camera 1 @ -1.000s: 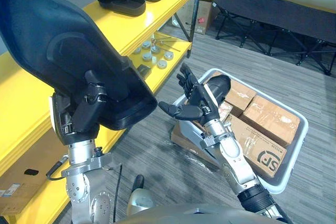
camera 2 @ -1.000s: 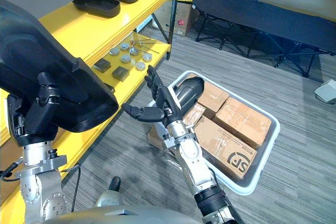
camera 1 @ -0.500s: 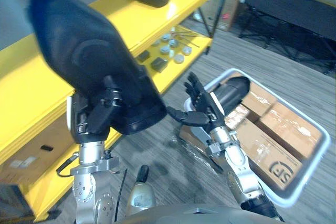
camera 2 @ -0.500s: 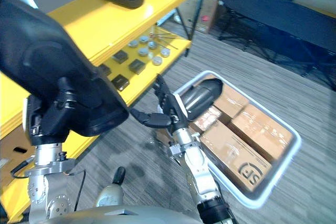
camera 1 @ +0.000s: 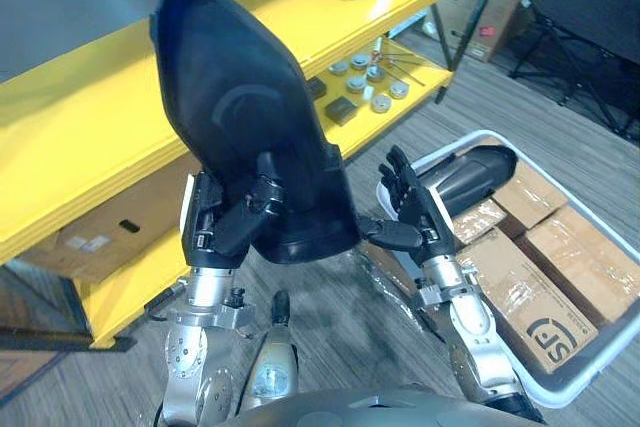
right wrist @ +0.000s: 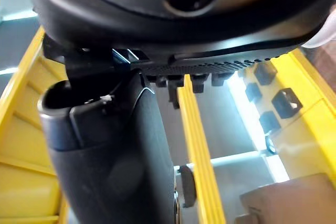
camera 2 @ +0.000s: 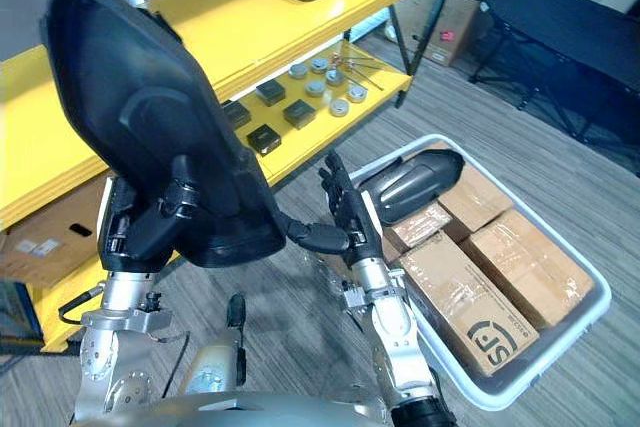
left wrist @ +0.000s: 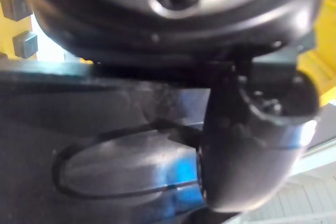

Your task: Walk over and take three plastic housings, then place them on the shelf

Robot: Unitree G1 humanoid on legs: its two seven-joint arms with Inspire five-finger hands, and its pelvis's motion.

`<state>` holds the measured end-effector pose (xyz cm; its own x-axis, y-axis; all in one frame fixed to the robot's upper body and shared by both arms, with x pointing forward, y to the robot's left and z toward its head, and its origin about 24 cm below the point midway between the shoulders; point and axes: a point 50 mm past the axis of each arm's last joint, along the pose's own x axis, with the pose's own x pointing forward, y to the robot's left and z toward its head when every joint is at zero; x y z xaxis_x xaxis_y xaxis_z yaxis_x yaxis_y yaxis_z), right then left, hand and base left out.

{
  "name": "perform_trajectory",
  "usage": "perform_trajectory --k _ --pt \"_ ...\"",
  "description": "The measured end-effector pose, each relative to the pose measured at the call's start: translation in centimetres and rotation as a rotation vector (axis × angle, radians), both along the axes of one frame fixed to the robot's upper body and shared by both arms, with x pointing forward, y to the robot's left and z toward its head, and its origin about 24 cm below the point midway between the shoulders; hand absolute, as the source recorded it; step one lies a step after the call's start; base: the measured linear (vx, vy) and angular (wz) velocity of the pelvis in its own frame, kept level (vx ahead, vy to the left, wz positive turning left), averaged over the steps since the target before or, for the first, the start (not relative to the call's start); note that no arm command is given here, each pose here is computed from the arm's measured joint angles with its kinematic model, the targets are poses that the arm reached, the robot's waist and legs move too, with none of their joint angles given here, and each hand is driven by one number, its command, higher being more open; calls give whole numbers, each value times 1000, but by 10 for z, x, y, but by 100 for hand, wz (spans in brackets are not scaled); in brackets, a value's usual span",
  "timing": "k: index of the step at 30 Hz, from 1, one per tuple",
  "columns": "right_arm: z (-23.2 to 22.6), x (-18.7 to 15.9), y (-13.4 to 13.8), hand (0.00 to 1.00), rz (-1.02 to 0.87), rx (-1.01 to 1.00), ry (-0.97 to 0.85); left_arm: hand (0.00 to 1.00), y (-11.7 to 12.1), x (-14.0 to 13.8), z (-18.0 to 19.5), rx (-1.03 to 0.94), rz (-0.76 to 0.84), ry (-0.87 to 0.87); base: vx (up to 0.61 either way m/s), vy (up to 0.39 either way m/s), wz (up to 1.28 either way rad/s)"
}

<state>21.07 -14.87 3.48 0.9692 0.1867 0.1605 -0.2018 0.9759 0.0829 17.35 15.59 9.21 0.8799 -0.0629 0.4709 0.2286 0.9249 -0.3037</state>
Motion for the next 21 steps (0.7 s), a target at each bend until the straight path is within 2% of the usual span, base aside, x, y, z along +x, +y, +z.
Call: perform_trajectory --k 9,14,16,21 --pt "29 15 16 100 -4 69 -153 0 9 1 -1 -7 69 21 69 110 -2" --pt "28 12 8 100 -85 79 -147 0 11 2 2 9 71 3 176 209 51" --pt "28 10 8 100 -111 101 -151 0 21 3 5 83 150 -2 369 229 49" --pt "43 18 14 100 -105 127 -220 0 42 6 13 85 301 -18 271 123 29"
